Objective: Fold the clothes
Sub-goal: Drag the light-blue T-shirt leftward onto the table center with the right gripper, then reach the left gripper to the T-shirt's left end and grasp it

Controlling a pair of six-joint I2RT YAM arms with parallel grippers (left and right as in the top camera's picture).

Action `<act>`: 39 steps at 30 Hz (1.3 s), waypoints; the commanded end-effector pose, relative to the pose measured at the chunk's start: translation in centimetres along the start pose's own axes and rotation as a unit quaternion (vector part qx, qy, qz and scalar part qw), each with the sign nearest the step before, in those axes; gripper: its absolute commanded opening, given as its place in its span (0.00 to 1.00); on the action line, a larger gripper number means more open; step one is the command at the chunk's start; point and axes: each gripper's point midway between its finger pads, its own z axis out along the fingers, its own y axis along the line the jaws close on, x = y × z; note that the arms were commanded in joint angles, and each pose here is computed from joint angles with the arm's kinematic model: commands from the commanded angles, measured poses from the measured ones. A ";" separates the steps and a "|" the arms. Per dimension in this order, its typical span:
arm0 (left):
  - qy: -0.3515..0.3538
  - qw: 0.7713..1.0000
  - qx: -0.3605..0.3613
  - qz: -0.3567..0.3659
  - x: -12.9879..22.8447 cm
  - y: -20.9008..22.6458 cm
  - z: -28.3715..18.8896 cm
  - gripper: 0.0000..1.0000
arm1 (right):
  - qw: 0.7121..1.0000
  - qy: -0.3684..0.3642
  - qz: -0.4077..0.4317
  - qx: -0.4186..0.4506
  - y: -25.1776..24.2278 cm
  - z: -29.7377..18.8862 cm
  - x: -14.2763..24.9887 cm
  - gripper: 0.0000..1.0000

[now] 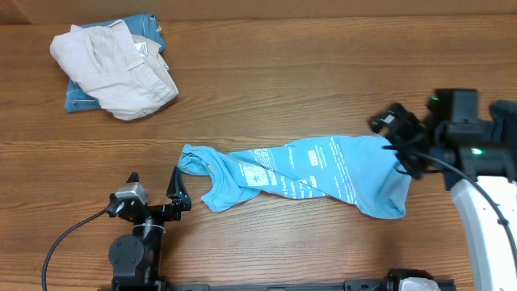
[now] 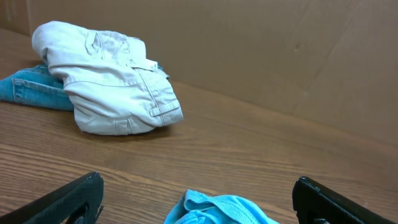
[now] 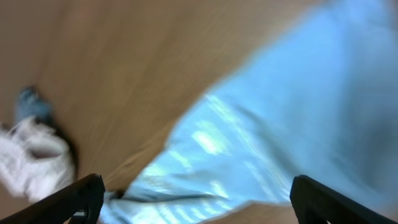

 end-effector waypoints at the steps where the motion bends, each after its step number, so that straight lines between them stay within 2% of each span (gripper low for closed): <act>1: -0.003 1.000 0.000 0.006 0.0 0.1 0.0 1.00 | 0.997 0.001 0.069 0.040 -3.4 -1.4 -0.6 1.00; 4: -0.005 0.998 0.031 -0.054 -0.4 -1.1 -0.1 1.00 | 0.992 0.015 0.107 0.068 -5.6 -2.0 -0.1 1.00; 5: 0.007 0.994 0.052 -0.100 -0.1 -1.8 -0.1 1.00 | 0.991 0.018 0.109 0.071 -5.7 -2.0 0.0 1.00; 7: 0.059 0.972 0.148 -0.175 0.9 -5.3 -0.9 1.00 | 0.991 0.029 0.113 0.069 -5.7 -2.1 0.6 1.00; 9: 0.106 0.946 0.260 -0.164 1.6 -9.2 -2.8 1.00 | 0.989 0.019 0.131 0.061 -5.5 -2.7 0.6 1.00; 11: 0.122 0.936 0.286 -0.164 1.4 -10.2 -3.5 1.00 | 0.992 -0.002 0.122 0.046 -5.0 -3.5 0.3 1.00; 14: 0.130 0.941 0.273 -0.150 -0.6 -10.7 -4.6 1.00 | 0.992 -0.024 0.113 0.048 -5.2 -4.3 0.2 1.00; 18: 0.136 0.971 0.178 -0.083 -4.7 -9.4 -6.5 1.00 | 0.994 -0.001 0.112 0.011 -3.8 -4.3 0.8 1.00; 22: 0.221 0.963 0.145 -0.057 -6.1 -9.8 -7.0 1.00 | 0.994 -0.006 0.111 0.006 -3.6 -4.3 0.5 1.00; 25: 0.301 0.944 0.134 -0.021 -6.8 -10.2 -6.4 1.00 | 0.994 -0.005 0.110 0.007 -3.7 -4.3 0.6 1.00; 26: 0.355 0.926 0.129 -0.003 -6.3 -10.1 -6.1 1.00 | 0.994 -0.006 0.110 0.007 -3.6 -4.3 0.6 1.00; 28: 0.417 0.898 0.138 0.012 -4.8 -10.6 -5.9 1.00 | 0.994 -0.010 0.108 0.003 -3.5 -4.3 0.3 1.00; 30: 0.491 0.857 0.155 0.033 -1.9 -11.7 -6.0 1.00 | 0.994 -0.017 0.105 -0.003 -3.2 -4.3 -0.1 1.00; 32: 0.521 0.840 0.143 0.056 -0.3 -11.7 -5.6 1.00 | 0.994 -0.020 0.103 -0.006 -3.1 -4.3 -0.2 1.00; 36: 0.549 0.825 0.060 0.122 2.6 -9.7 -2.6 1.00 | 0.994 -0.020 0.103 -0.005 -3.1 -4.3 -0.2 1.00; 39: 0.601 0.789 0.039 0.122 5.7 -9.0 -1.5 1.00 | 0.994 -0.025 0.103 0.001 -3.3 -4.4 -0.4 1.00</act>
